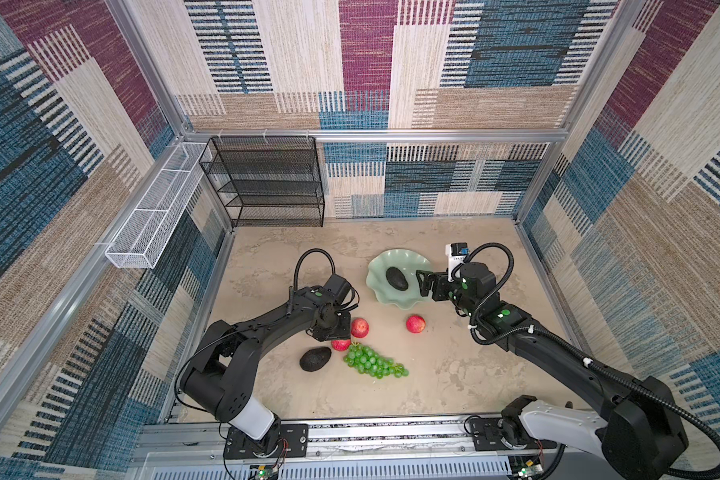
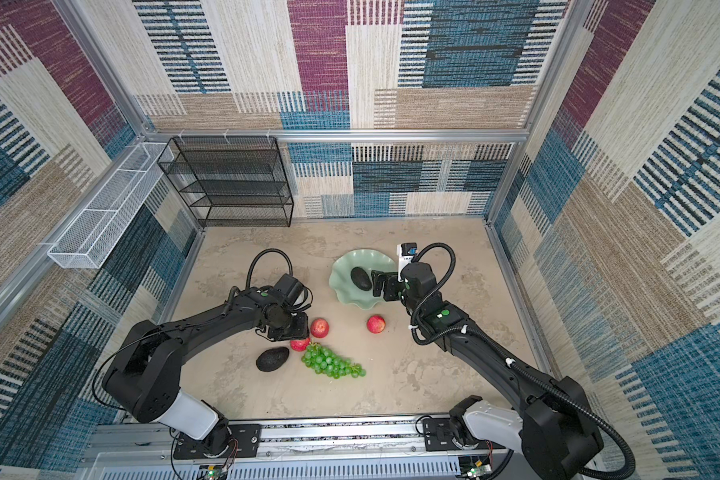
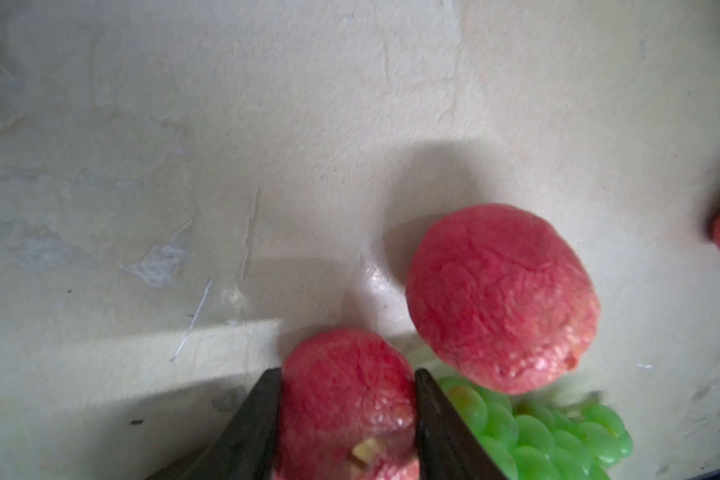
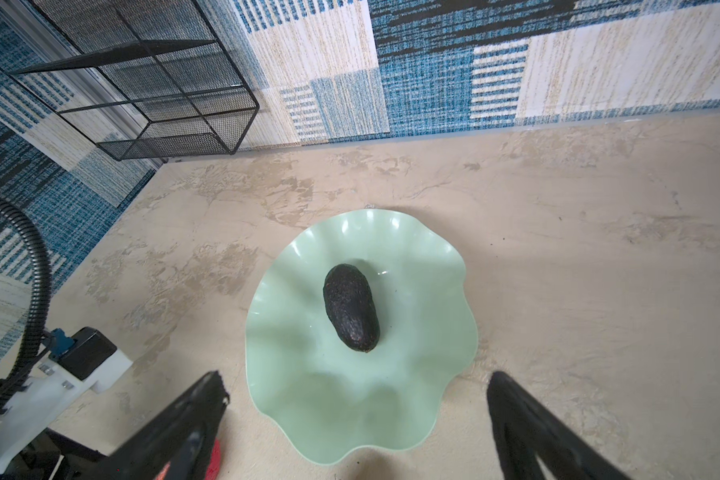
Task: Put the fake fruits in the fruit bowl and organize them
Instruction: 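Grasp a red apple with the left gripper while the right gripper withdraws, then place the red apple in the bowl with the left gripper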
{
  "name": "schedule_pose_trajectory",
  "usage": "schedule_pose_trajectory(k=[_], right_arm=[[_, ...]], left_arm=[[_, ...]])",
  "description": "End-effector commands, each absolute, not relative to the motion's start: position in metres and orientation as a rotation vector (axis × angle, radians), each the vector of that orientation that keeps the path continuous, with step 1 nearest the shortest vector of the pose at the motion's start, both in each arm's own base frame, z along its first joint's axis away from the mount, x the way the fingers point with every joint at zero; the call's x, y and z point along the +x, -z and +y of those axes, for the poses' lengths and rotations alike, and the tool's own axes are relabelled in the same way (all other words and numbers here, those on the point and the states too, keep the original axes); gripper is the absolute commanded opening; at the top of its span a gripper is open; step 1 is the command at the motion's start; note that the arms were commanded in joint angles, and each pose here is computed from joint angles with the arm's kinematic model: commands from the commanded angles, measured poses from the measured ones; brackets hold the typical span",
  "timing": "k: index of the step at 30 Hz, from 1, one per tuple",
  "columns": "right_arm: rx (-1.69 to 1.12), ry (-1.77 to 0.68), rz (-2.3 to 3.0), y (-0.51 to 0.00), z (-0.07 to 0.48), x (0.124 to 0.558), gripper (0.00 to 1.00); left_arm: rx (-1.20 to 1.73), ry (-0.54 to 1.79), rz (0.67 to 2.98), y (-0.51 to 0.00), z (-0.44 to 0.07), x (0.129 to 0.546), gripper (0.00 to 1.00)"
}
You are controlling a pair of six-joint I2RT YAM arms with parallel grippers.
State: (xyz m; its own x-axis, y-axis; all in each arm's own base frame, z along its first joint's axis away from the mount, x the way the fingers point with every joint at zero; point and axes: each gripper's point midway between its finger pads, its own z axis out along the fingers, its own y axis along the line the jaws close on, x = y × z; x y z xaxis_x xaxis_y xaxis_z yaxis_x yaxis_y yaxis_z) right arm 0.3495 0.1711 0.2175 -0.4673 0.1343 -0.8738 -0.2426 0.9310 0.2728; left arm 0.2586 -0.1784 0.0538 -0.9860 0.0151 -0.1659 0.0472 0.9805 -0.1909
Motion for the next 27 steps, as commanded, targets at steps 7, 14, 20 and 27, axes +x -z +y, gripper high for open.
schedule_pose_trajectory(k=[7,14,20,27], right_arm=[[-0.065,-0.425,1.968,-0.233,0.167,0.349,1.00],[-0.050,-0.433,2.026,-0.211,0.160,0.335,1.00],[-0.018,-0.461,2.091,-0.184,0.154,0.315,1.00],[-0.009,-0.491,2.175,-0.152,0.153,0.298,1.00]], left_arm=[[0.129,0.346,2.740,-0.141,-0.184,0.285,0.46],[0.220,0.486,2.646,-0.177,-0.238,0.341,0.46],[0.284,0.513,2.651,-0.161,-0.286,0.391,0.46],[0.286,0.512,2.693,-0.126,-0.322,0.416,0.46]])
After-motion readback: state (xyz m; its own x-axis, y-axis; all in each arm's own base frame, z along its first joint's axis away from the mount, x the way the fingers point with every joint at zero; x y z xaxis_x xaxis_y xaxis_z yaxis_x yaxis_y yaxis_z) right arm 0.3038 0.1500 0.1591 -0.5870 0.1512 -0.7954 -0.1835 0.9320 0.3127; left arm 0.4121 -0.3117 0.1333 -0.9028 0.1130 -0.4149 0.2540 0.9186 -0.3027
